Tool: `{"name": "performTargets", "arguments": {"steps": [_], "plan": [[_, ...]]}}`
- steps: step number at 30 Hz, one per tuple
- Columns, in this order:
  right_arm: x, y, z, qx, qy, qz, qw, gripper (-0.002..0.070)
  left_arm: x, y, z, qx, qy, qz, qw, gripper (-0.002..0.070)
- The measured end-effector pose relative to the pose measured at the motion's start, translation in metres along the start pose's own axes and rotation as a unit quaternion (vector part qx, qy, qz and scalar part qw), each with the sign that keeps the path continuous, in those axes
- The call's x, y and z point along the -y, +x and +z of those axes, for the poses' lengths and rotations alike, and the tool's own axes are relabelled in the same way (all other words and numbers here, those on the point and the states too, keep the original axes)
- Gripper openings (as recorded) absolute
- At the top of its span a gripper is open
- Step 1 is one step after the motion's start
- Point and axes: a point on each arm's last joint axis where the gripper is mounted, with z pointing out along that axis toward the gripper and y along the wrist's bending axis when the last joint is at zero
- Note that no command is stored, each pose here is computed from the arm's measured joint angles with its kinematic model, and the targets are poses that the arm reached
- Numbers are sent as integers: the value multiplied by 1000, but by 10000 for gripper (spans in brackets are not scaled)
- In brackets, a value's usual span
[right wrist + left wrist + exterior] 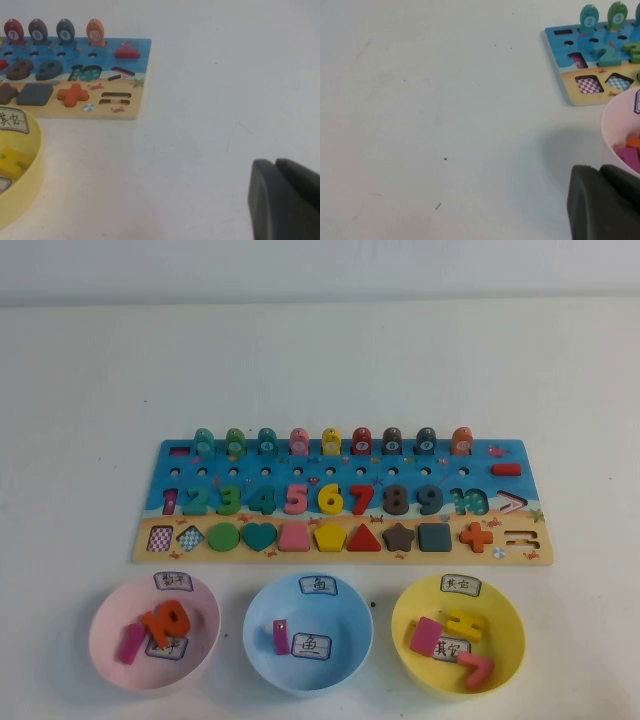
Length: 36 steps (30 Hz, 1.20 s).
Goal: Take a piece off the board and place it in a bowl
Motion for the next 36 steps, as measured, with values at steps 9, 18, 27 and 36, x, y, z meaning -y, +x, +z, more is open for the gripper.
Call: {"name": "performTargets", "arguments": {"steps": [9,18,27,36], "plan": [[0,0,0,0,0,0,1000,-17,0,0,0,0,0,0,1000,-1],[0,0,0,0,0,0,1000,-17,0,0,0,0,0,0,1000,-1],[0,0,0,0,0,0,1000,-17,1,-4,0,21,6,-15,1000,-1],[0,0,0,0,0,0,1000,-17,7,-10,-1,48,44,-128,990,-1]]}}
